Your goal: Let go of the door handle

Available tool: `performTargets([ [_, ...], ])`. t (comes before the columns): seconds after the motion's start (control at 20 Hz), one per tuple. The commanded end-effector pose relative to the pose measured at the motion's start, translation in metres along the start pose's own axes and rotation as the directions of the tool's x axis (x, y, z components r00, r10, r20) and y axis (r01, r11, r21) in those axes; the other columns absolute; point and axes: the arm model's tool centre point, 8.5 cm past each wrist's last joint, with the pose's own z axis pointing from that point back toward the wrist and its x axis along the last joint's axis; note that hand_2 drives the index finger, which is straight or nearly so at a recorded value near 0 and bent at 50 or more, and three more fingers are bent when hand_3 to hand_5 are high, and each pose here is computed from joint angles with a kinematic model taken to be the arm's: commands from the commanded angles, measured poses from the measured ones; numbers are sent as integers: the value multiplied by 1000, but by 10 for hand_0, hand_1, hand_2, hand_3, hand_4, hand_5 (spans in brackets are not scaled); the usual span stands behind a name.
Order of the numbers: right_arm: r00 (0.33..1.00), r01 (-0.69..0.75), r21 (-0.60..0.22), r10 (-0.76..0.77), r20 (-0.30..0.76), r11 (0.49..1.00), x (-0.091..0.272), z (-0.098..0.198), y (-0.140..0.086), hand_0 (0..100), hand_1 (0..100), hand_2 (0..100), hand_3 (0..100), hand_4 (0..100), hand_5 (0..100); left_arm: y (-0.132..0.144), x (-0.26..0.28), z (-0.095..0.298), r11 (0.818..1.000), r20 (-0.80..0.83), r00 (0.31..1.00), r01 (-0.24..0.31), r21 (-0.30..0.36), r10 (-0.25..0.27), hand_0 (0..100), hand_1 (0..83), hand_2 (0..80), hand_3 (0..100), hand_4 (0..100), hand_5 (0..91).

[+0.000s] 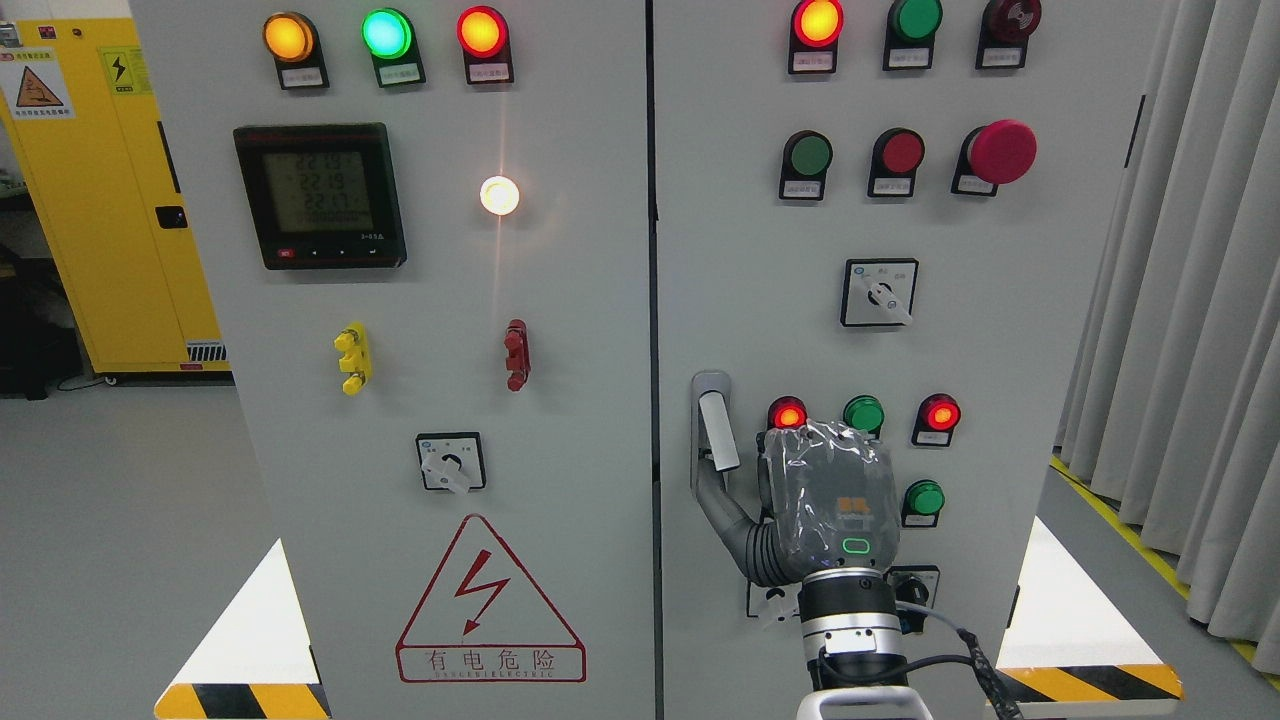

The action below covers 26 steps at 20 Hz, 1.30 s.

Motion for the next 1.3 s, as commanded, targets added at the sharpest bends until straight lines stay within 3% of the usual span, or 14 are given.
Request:
performTargets([
  [0.0, 1000, 0, -2, 0, -2, 1000, -1, 0, 0, 521, 320, 1000, 1000, 1000, 1000, -1, 5, 0, 1000, 15, 1000, -2, -2, 2, 120, 556, 0, 0, 0, 0],
  [0.25, 1000, 2, -2, -2, -1, 1000, -1, 0, 0, 532, 318, 1000, 1000, 1000, 1000, -1, 5, 0, 1000, 15, 1000, -2, -2, 2, 120, 556, 0, 0, 0, 0],
  [0.4, 1000, 4, -8, -4, -1, 1000, -1, 1, -2, 588, 290, 1000, 1000, 1000, 1000, -1, 5, 0, 1000, 15, 1000, -2, -2, 2, 120, 556, 0, 0, 0, 0],
  [1.25, 1000, 5, -15, -5, 0, 1000, -1, 1, -5, 517, 287, 1000, 1000, 1000, 1000, -1, 5, 0, 1000, 15, 1000, -2, -2, 2, 120, 556, 0, 0, 0, 0],
])
